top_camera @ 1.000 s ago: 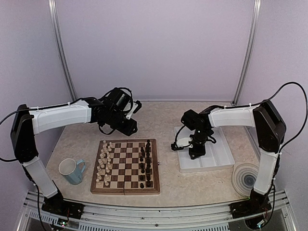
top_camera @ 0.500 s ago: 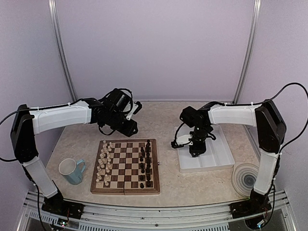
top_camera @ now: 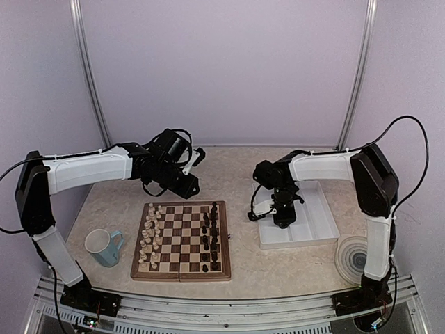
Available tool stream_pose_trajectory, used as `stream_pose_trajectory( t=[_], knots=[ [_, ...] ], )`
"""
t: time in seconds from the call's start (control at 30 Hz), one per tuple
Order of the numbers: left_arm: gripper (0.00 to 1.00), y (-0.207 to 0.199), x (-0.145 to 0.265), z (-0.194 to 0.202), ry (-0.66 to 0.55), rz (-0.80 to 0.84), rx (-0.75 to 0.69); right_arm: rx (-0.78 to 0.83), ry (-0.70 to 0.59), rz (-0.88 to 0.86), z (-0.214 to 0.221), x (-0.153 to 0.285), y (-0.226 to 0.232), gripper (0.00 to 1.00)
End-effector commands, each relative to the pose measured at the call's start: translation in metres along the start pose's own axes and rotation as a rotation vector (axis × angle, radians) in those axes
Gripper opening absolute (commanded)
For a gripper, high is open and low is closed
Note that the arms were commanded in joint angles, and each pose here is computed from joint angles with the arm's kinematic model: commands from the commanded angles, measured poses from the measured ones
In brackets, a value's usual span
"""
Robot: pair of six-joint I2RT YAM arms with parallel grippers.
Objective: Set up the chess pieces on the board
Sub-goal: Move the pawn to the storage box.
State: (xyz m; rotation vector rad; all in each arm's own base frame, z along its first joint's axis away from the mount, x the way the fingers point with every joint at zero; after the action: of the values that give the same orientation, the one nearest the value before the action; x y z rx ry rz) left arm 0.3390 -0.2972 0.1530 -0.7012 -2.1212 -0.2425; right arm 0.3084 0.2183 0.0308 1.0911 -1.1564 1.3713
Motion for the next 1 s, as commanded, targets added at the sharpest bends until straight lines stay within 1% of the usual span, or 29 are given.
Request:
stream_pose_trajectory(
  t=[0.0,0.1,0.27,0.37,0.5,0.6,0.8,0.9,0.97],
  knots=[
    [0.35,-0.004,0.004,-0.001,-0.012,0.033,-0.011,0.046,0.062,-0.043,0.005,-0.007,0.005,0.32],
    [0.34,-0.004,0.003,0.001,-0.006,0.034,-0.012,0.056,0.019,-0.025,-0.005,0.001,0.003,0.3],
    [0.35,-0.005,0.0,0.003,0.003,0.038,-0.014,0.097,-0.109,0.005,-0.032,0.02,0.006,0.27],
    [0.34,-0.006,-0.002,0.005,0.012,0.043,-0.015,0.164,-0.185,0.029,-0.046,0.031,0.014,0.27],
    [0.34,-0.007,-0.003,0.005,0.016,0.049,-0.014,0.279,-0.257,0.092,-0.054,0.038,0.023,0.29],
    [0.34,-0.007,-0.004,0.006,0.018,0.048,-0.014,0.321,-0.263,0.158,-0.052,0.034,0.019,0.34],
    [0.34,-0.008,-0.007,0.009,0.03,0.054,-0.017,0.304,-0.28,0.155,-0.051,0.03,0.02,0.38],
    [0.35,-0.009,-0.008,0.01,0.034,0.053,-0.02,0.262,-0.291,0.152,-0.049,0.034,0.019,0.39],
    [0.35,-0.009,-0.008,0.01,0.036,0.054,-0.022,0.209,-0.329,0.137,-0.05,0.042,0.017,0.4]
  ],
)
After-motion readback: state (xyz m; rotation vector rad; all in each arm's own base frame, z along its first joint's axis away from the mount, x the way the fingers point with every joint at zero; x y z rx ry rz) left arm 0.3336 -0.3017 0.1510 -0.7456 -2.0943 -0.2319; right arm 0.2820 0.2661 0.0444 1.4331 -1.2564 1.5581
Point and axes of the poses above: each gripper's point midway between its finger pads, its own x axis back along the fingers, its own y axis along the line the jaws close on, z = x × y, the point moved 1 cm from there along x, back along the fingers, and after that the axes turned 4 degrees about x, right-handed, at the moved point
